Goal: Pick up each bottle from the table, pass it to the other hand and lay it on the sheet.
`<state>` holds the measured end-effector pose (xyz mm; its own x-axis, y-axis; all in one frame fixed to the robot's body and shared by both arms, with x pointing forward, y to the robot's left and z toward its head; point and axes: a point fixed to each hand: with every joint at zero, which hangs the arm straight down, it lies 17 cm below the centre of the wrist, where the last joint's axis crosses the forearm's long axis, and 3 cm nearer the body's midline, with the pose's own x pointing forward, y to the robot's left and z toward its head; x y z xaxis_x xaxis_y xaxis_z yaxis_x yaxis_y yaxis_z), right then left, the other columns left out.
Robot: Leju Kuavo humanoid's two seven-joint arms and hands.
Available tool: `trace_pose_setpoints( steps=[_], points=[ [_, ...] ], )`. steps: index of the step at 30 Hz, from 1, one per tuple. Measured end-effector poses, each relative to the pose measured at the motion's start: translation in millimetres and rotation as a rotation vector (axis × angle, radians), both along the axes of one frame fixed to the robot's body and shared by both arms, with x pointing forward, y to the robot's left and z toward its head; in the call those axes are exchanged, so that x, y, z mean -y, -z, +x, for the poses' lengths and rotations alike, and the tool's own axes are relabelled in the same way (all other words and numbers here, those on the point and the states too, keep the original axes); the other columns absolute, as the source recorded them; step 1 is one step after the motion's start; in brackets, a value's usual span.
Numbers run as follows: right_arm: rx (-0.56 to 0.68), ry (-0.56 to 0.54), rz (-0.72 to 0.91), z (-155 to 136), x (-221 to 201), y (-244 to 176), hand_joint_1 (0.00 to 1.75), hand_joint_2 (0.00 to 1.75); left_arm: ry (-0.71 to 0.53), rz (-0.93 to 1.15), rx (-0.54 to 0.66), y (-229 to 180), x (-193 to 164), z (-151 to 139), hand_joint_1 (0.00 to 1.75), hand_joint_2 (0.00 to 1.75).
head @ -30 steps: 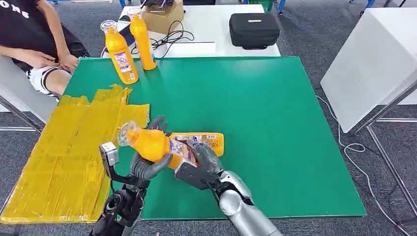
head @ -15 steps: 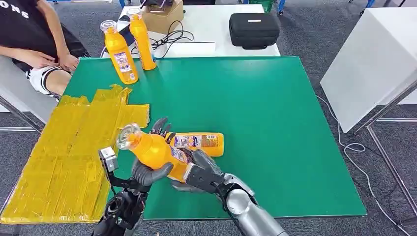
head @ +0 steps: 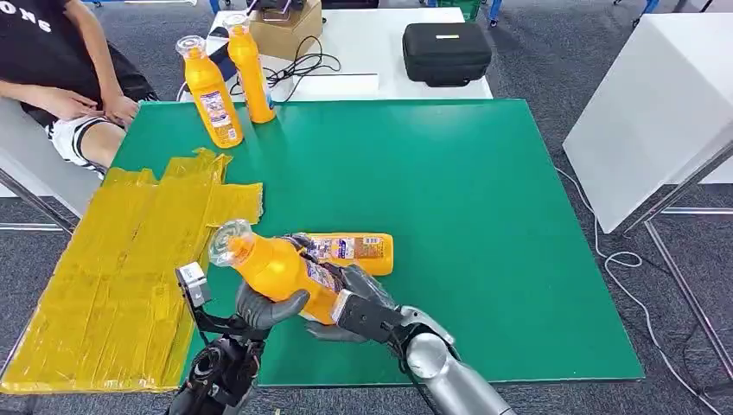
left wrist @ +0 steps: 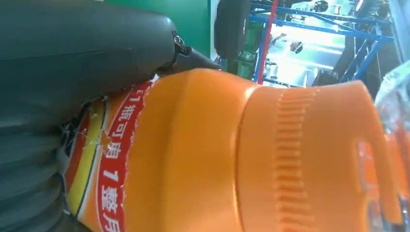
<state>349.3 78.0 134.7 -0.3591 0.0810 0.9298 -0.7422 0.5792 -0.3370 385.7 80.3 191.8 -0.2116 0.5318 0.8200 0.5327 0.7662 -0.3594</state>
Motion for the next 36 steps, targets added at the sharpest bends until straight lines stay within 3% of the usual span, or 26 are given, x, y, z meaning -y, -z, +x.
trace_pose_setpoints(
  steps=[9,11,12,21,32,34,36],
  points=[
    [0.005,0.026,0.044,-8.3,8.0,-3.0,1.75,1.75,-0.039,0.034,0.041,-3.8,-1.2,-8.3,1.75,1.75],
    [0.016,0.029,0.056,-11.2,9.5,-6.6,0.09,1.75,-0.056,0.05,0.061,-6.8,-1.8,-12.0,1.75,1.75],
    [0.024,0.032,0.058,-13.0,10.3,-7.7,0.0,1.75,-0.061,0.056,0.07,-8.3,-1.6,-13.7,1.75,1.75],
    [0.106,0.044,0.154,-35.6,19.3,-32.2,0.0,1.75,-0.207,0.1,0.119,-21.5,-29.0,-14.5,1.75,1.75],
    [0.184,0.13,0.248,-48.2,51.2,-54.8,0.0,1.75,-0.513,0.342,0.226,-31.6,-88.8,-19.1,1.75,1.75],
    [0.188,0.151,0.257,-50.1,57.7,-54.5,0.0,1.75,-0.633,0.475,0.255,-31.4,-102.2,-17.2,1.75,1.75],
    [0.192,0.177,0.266,-52.7,67.2,-54.5,0.0,1.75,-0.91,0.767,0.33,-38.7,-130.9,-14.0,1.75,1.75]
  ],
)
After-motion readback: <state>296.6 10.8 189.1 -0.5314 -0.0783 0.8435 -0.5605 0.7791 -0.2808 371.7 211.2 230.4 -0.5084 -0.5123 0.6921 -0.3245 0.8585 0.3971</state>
